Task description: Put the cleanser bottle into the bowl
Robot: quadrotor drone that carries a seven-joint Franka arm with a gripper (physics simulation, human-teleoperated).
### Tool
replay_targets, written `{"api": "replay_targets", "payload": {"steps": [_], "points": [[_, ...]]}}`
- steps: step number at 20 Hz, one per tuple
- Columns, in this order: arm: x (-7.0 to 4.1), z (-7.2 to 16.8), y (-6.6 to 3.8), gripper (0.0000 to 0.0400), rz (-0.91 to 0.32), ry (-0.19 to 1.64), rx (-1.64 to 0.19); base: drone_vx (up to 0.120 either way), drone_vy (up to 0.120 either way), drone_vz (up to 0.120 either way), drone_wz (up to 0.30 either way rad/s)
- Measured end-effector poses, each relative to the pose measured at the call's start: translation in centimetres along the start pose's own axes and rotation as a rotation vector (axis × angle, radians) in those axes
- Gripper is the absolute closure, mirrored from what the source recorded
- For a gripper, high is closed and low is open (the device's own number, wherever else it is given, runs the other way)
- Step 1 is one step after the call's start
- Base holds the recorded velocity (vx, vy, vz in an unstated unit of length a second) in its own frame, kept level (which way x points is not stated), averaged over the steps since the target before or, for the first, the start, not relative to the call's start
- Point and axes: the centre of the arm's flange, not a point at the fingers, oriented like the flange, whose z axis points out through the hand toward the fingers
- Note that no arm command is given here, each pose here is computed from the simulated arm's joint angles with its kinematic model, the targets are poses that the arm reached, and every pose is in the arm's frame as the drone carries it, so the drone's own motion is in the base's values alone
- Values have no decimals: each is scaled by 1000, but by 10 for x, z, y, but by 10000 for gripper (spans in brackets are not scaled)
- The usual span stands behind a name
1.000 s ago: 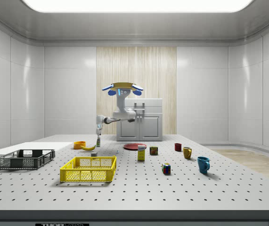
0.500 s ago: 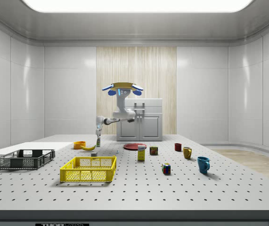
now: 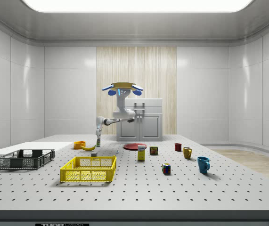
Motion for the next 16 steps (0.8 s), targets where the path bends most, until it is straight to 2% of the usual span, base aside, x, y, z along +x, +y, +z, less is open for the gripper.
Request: {"api": "replay_targets", "payload": {"steps": [3,6,10,16], "points": [[0,1,0,134,0,0,0,0,0,0,0],[0,1,0,208,0,0,0,0,0,0,0],[0,1,0,247,-1,0,0,0,0,0,0],[0,-4,0,249,0,3,-2,0,0,0,0]]}}
